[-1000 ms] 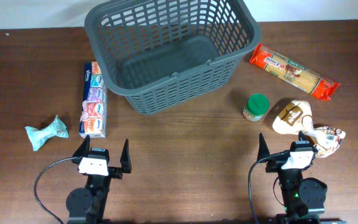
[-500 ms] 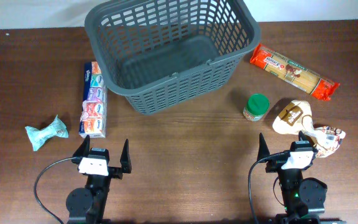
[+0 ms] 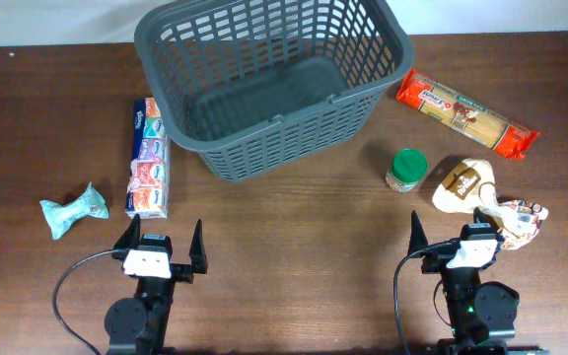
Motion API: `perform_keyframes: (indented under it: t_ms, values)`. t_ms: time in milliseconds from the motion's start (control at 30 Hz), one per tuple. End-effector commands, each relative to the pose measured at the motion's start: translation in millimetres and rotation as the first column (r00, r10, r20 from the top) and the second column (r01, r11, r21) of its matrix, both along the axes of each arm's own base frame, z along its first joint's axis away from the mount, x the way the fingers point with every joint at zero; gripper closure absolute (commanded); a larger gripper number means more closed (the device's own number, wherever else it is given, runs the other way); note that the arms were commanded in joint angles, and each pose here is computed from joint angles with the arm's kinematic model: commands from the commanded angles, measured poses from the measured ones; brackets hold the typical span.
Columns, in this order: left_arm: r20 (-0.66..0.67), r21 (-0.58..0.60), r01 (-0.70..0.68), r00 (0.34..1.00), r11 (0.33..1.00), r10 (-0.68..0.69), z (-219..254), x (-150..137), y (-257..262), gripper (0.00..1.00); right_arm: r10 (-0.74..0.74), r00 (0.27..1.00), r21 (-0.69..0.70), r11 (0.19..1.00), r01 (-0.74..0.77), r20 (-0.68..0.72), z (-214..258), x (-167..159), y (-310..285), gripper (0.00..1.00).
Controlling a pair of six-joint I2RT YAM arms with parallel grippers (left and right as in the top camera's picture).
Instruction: Pack container
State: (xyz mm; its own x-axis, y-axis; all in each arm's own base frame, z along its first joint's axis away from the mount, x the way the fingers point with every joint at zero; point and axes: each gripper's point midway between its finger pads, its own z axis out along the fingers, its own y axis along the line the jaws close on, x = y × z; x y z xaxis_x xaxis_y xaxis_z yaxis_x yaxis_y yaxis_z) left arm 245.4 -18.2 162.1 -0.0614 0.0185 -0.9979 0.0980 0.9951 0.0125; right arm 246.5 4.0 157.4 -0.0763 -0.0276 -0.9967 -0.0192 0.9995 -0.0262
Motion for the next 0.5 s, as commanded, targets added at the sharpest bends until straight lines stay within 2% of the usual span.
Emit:
perform_keyframes:
  t_ms: [0, 167, 333, 467]
  values:
    - [0.002, -0.002, -0.013, 1.000, 1.000, 0.013, -1.3, 0.2, 2.5, 0.01, 0.013, 1.000, 0.005, 1.000, -0.013, 0.008, 0.5, -0.4, 2.7, 0.01]
    - [0.002, -0.004, 0.004, 1.000, 1.000, -0.004, -1.1, -0.1, -0.5, 0.01, 0.036, 0.999, 0.008, 0.999, -0.036, 0.008, 0.6, -0.6, 6.7, 0.01]
    - [0.001, -0.039, 0.016, 1.000, 0.999, -0.016, -0.3, -0.4, -2.9, 0.01, 0.156, 0.985, 0.011, 0.987, -0.157, 0.075, 22.0, -3.6, 27.3, 0.01]
    - [0.026, -0.101, 0.216, 0.976, 0.971, -0.214, 14.1, -9.4, -36.9, 0.01, 0.175, 0.970, 0.028, 0.983, -0.182, 0.171, 71.3, -12.7, 30.8, 0.01]
